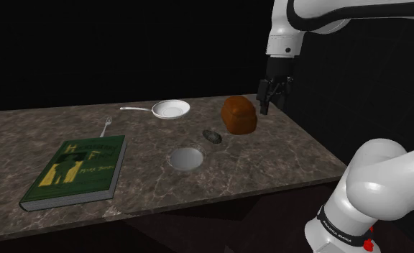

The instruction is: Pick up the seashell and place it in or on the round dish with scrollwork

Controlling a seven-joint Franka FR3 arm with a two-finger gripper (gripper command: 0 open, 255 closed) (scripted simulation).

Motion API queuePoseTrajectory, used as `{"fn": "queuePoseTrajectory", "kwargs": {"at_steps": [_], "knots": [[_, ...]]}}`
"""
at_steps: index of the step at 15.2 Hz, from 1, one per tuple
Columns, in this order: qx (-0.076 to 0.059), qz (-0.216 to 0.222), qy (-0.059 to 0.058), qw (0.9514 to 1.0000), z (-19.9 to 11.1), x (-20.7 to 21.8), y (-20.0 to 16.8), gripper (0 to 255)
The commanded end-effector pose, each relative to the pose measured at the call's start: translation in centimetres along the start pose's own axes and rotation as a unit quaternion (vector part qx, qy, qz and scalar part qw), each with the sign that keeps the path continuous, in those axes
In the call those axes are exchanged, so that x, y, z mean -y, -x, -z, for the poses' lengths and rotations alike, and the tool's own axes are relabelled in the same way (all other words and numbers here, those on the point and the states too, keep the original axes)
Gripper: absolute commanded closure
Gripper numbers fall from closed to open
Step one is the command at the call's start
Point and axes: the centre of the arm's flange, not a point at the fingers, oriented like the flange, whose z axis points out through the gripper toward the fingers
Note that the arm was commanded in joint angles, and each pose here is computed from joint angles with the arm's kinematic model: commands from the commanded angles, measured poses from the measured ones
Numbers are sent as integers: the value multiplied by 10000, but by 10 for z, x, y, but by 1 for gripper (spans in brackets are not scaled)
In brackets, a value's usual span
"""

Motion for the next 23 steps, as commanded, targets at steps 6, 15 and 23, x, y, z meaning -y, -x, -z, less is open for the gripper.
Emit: {"fn": "queuePoseTrajectory", "kwargs": {"at_steps": [6,15,23], "knots": [[-55,-17,19,10000,-36,-7,-53,0],[-153,-47,54,9999,-100,-20,-149,0],[-241,-74,85,9996,-155,-33,-236,0]]}}
